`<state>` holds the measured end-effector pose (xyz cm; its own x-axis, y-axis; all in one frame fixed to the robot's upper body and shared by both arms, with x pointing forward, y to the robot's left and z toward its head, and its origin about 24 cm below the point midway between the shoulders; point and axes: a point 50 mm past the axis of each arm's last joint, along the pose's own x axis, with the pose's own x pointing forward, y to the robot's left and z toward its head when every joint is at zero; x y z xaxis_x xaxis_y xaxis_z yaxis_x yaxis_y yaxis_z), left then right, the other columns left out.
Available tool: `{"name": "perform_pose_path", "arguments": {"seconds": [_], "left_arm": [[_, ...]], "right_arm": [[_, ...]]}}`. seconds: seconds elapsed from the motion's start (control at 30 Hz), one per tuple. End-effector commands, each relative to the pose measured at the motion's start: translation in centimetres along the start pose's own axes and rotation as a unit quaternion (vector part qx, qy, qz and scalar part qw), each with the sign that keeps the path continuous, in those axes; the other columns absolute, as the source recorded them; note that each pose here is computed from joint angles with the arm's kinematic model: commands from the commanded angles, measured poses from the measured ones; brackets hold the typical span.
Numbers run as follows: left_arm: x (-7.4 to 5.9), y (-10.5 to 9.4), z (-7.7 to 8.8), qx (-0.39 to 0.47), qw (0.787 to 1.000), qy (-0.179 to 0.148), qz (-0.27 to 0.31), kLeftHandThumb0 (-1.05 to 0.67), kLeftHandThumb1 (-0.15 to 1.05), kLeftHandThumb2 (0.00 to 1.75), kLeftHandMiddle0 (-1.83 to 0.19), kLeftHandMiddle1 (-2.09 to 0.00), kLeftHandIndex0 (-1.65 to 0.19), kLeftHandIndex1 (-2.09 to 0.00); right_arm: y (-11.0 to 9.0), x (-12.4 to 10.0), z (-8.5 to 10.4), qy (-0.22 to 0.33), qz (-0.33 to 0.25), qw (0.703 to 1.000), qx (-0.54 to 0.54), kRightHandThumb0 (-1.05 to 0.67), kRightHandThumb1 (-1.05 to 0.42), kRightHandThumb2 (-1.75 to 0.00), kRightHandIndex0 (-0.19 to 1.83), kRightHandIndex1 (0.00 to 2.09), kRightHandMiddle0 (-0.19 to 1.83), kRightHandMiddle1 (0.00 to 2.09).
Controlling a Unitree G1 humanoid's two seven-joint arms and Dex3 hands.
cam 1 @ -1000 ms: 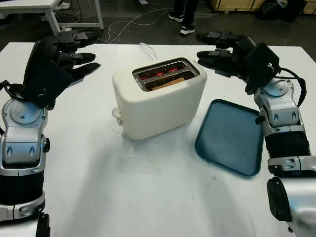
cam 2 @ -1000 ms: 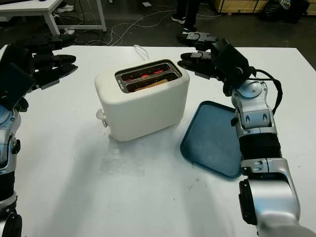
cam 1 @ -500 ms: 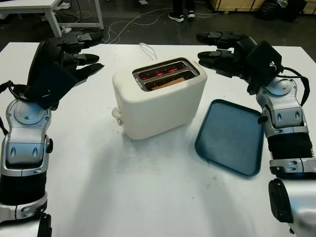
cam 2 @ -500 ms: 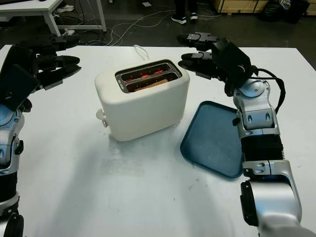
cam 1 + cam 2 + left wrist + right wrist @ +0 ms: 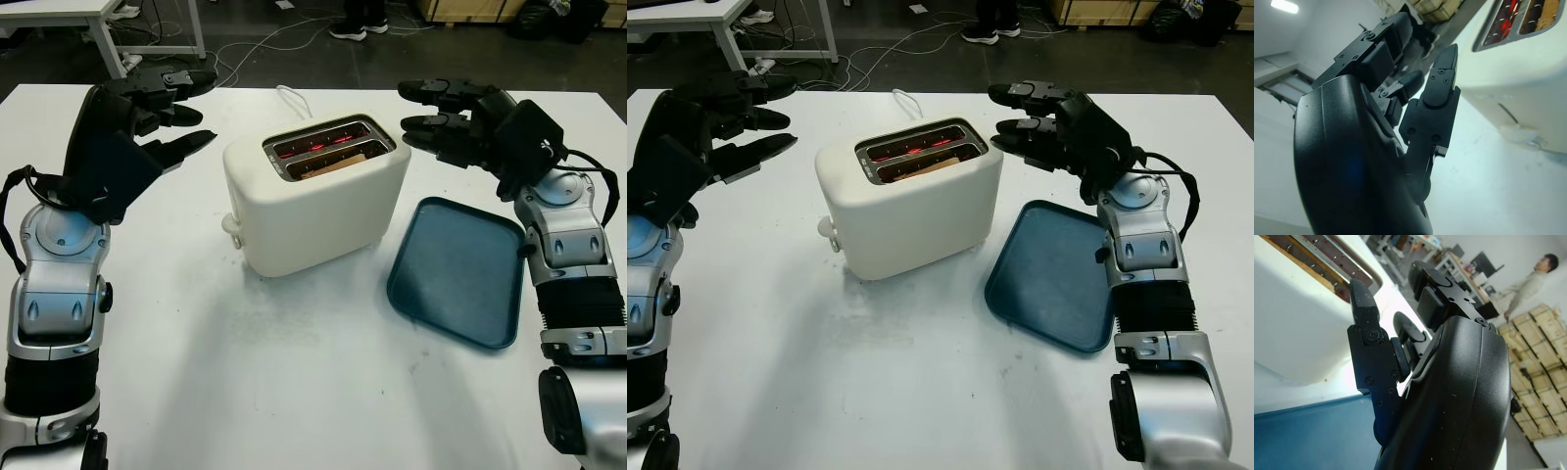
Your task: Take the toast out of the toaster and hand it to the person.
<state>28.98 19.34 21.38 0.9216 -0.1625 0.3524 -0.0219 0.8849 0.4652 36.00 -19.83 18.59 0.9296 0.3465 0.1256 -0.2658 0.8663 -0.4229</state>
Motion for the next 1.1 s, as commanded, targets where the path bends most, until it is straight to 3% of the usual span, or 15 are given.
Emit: {"name": "perform_pose_path", "arguments": {"seconds": [0.0, 0.77, 1.07], "left_arm": [[-0.2, -0.1, 0.0, 0.006, 1.0, 0.006, 0.004, -0.3, 0.9, 0.02, -0.43, -0.88, -0.73, -0.09], [-1.2, 0.5, -0.1, -0.032, 0.999, 0.042, -0.008, -0.37, 0.92, 0.05, -0.38, -0.85, -0.68, -0.08], [-1.5, 0.8, -0.2, -0.043, 0.998, 0.051, 0.001, -0.38, 0.92, 0.06, -0.39, -0.83, -0.67, -0.07]], "right_arm": [[-0.2, -0.3, 0.3, -0.015, -0.006, 1.0, -0.011, -0.26, -0.92, -0.11, 0.55, 0.34, 0.63, 0.03], [0.1, -1.1, 0.2, 0.009, -0.012, 1.0, 0.024, -0.26, -0.92, -0.15, 0.45, 0.4, 0.6, 0.01], [0.4, -2.4, 0.0, 0.019, -0.055, 0.995, 0.08, -0.13, -0.92, -0.28, 0.31, 0.29, 0.43, 0.0]]}}
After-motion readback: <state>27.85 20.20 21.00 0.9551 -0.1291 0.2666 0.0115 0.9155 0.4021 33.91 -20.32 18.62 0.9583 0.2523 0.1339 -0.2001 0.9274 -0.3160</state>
